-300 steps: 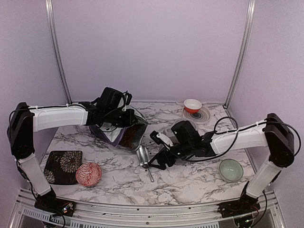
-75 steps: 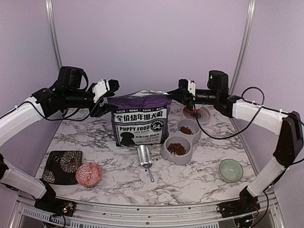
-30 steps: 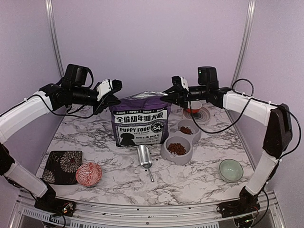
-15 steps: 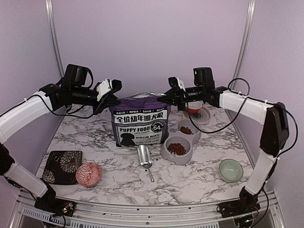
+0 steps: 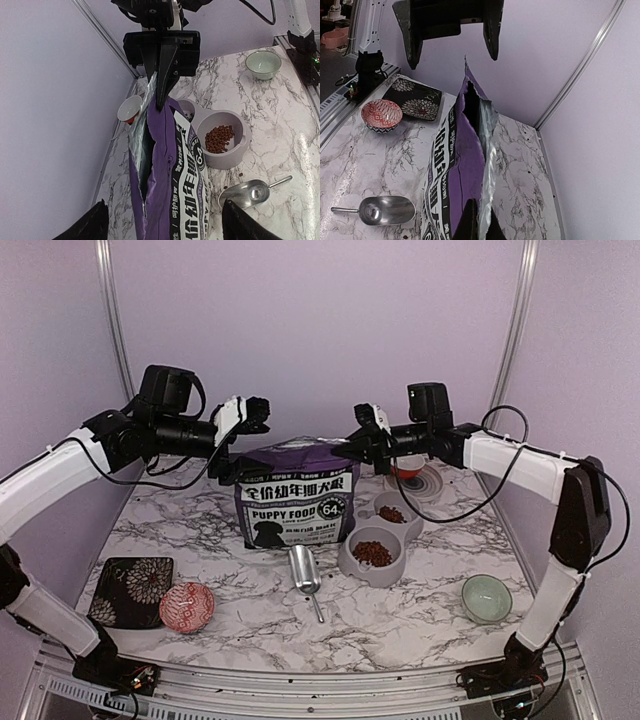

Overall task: Serve the pet food
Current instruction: Press the seal on the pet food bag.

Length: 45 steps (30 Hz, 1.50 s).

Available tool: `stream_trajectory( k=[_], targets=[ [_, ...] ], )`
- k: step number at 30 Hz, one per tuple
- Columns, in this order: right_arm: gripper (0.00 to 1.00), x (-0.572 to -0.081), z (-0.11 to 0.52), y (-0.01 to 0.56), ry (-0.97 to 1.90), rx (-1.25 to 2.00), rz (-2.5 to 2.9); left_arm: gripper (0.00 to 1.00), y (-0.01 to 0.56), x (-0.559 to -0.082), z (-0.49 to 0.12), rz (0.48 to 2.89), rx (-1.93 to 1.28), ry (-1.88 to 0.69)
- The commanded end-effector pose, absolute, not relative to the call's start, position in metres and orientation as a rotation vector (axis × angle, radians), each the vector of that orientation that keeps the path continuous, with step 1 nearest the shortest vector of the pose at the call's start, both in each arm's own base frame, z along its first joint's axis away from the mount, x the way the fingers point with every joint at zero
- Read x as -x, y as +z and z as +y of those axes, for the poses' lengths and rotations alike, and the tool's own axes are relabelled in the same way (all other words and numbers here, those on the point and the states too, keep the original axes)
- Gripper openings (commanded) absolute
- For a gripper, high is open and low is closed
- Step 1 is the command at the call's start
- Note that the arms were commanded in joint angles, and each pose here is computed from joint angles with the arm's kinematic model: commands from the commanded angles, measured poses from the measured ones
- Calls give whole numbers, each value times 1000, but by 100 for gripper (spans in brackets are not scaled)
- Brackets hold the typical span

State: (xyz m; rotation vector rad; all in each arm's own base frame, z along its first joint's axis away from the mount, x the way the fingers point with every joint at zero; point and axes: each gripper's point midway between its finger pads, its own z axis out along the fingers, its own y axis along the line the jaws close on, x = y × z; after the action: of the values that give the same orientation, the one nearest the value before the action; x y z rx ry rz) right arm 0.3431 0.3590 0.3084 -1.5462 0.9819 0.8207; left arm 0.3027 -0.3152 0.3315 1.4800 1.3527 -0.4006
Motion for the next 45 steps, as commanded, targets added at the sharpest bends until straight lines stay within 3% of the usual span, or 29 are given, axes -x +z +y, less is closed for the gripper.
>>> stream_trajectory(
  k=[1, 15, 27, 37, 40, 42, 45],
  targets=[
    [0, -322, 361, 324, 807, 1560, 926, 79, 354, -300, -333, 1296, -1467, -421],
    [0, -291, 360, 326, 808, 1573, 892, 72, 331, -289, -394, 1290, -1598, -535],
    [0, -280, 356, 330, 820, 1559, 875, 52, 298, -293, -410, 1331, -1671, -414],
    [0, -278, 356, 328, 836, 1559, 876, 25, 278, -300, -416, 1373, -1698, -288],
    [0, -278, 355, 329, 836, 1559, 874, 14, 275, -304, -416, 1381, -1697, -252],
    [0, -277, 355, 329, 838, 1561, 872, 0, 277, -309, -416, 1393, -1682, -226],
    [0, -277, 355, 328, 837, 1563, 871, 0, 280, -316, -414, 1419, -1649, -183]
  ],
)
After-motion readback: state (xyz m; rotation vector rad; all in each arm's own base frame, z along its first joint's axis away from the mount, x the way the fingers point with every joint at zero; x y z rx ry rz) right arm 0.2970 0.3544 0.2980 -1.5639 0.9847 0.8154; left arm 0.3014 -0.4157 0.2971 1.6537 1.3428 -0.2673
